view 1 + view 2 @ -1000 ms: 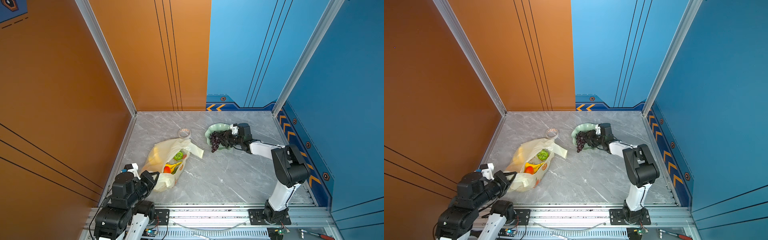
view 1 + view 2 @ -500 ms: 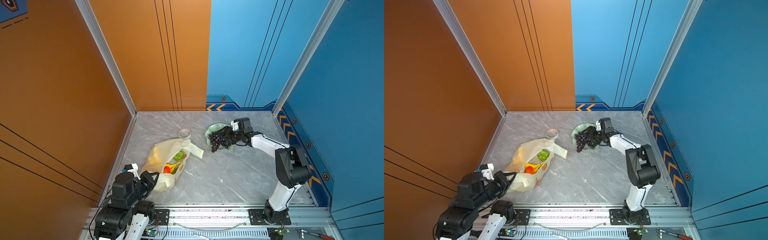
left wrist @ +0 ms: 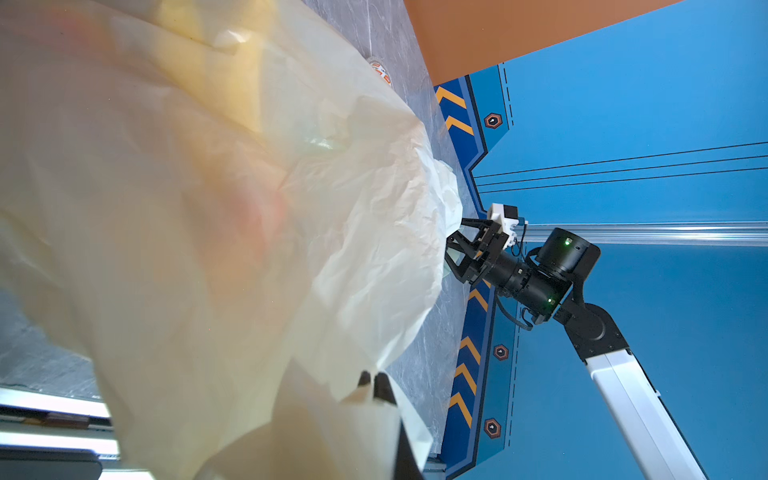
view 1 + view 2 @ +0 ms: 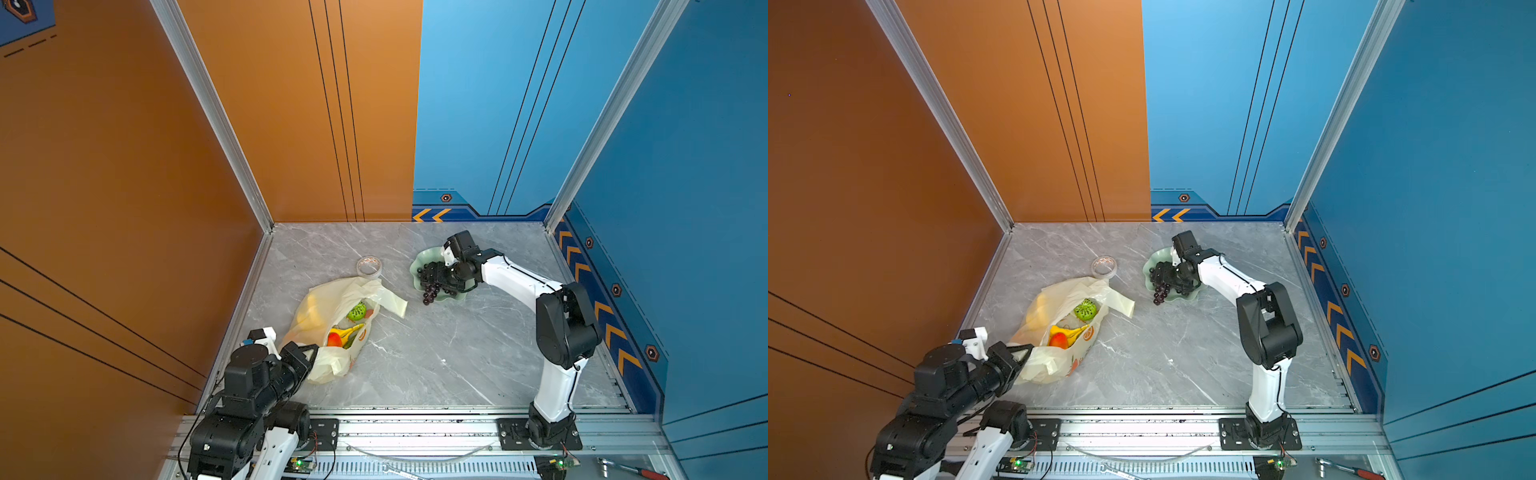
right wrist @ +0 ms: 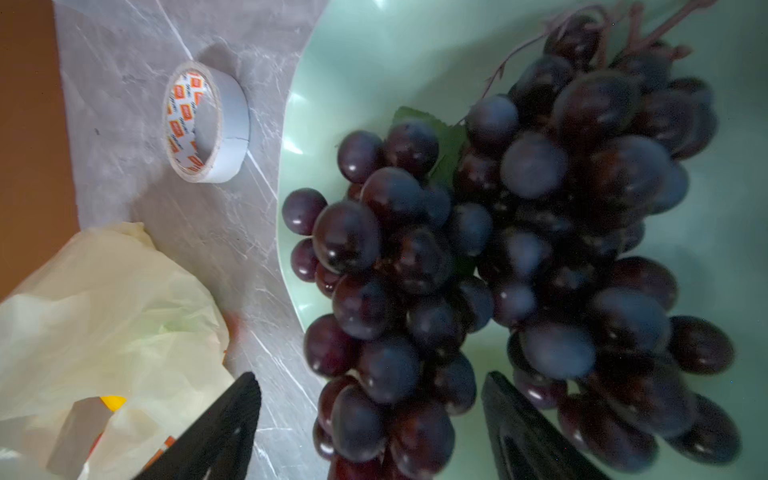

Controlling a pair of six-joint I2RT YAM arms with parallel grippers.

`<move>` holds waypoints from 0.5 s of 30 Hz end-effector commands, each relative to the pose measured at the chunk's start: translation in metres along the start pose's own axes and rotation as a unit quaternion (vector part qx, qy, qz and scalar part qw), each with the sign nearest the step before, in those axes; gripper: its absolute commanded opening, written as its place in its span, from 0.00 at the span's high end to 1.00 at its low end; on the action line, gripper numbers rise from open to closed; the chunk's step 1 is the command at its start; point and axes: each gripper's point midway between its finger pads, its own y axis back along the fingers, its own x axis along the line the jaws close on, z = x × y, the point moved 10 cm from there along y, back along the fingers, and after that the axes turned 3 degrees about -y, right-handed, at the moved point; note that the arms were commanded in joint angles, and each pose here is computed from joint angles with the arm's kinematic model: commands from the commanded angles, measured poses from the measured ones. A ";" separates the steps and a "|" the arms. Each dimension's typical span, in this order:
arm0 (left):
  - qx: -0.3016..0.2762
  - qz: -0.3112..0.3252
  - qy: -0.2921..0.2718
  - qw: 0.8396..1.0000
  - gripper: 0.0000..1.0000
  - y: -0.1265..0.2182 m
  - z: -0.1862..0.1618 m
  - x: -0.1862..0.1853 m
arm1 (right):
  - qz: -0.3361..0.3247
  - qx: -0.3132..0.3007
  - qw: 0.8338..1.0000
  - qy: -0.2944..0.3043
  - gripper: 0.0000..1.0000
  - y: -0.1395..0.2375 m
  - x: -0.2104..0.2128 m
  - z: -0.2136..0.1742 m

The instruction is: Place the fruits into the plastic bag

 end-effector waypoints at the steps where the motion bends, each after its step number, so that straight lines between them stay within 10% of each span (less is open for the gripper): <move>1: -0.007 0.009 -0.013 1.000 1.00 0.006 0.000 0.000 | -0.051 0.015 0.999 0.001 0.19 -0.008 -0.006 -0.001; 9: -0.003 0.013 -0.013 1.000 1.00 0.005 0.000 0.000 | -0.071 0.013 0.997 -0.007 0.25 -0.026 -0.006 0.005; 15: -0.003 0.014 -0.014 1.000 1.00 0.006 0.000 0.000 | -0.057 -0.001 0.998 -0.014 0.51 -0.028 -0.001 0.013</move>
